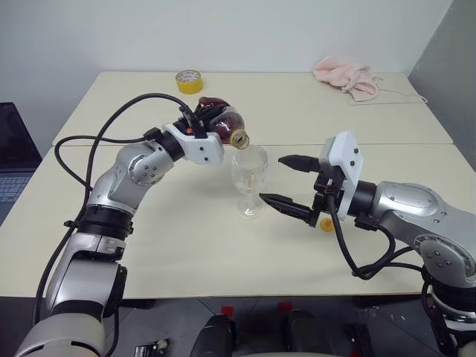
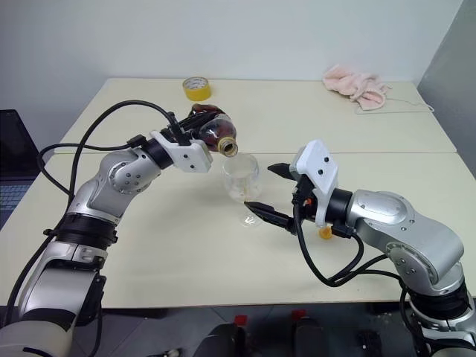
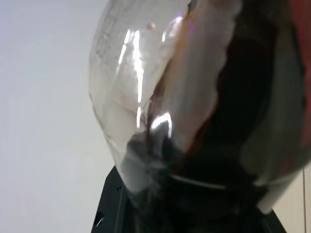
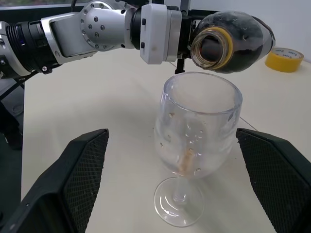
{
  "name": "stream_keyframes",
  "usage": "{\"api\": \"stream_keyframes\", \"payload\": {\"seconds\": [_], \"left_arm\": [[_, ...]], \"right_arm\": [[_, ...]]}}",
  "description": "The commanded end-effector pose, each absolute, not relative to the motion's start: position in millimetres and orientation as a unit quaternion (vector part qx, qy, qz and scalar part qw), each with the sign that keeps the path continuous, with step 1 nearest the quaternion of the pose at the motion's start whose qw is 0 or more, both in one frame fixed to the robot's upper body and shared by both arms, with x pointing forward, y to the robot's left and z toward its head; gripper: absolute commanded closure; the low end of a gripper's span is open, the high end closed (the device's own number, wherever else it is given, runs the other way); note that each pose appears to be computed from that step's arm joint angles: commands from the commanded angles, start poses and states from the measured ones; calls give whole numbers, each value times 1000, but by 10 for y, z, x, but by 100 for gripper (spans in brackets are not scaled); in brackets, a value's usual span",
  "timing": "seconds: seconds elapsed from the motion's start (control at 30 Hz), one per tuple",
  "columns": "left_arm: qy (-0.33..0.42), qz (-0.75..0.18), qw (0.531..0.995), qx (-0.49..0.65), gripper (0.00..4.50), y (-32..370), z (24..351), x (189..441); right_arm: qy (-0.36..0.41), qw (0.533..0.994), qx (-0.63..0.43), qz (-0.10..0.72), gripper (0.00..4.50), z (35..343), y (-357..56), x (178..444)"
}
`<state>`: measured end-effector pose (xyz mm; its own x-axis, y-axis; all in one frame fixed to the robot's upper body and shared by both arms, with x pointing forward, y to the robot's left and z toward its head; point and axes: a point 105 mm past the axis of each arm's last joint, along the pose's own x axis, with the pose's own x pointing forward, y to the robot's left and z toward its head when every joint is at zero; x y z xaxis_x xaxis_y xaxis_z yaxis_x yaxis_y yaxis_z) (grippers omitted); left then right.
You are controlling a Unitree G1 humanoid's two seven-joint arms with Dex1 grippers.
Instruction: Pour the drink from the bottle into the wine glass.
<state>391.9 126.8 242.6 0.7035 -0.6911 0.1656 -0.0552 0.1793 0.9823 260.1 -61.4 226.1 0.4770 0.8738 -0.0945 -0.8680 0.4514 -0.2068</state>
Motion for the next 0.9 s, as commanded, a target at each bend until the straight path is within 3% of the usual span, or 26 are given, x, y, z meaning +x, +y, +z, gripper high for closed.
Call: {"api": "stream_keyframes", "payload": {"seconds": [0.03,0.9], "left_arm": [[-350,-209,687,601,358,1211,2649,3881],[-364,-196,662,625,358,1155,2705,3896]], "right_arm": [[-39,844,-123,520,0,2363,-565,2526],[-38,843,-120,522,0,2366,-562,2503]]}}
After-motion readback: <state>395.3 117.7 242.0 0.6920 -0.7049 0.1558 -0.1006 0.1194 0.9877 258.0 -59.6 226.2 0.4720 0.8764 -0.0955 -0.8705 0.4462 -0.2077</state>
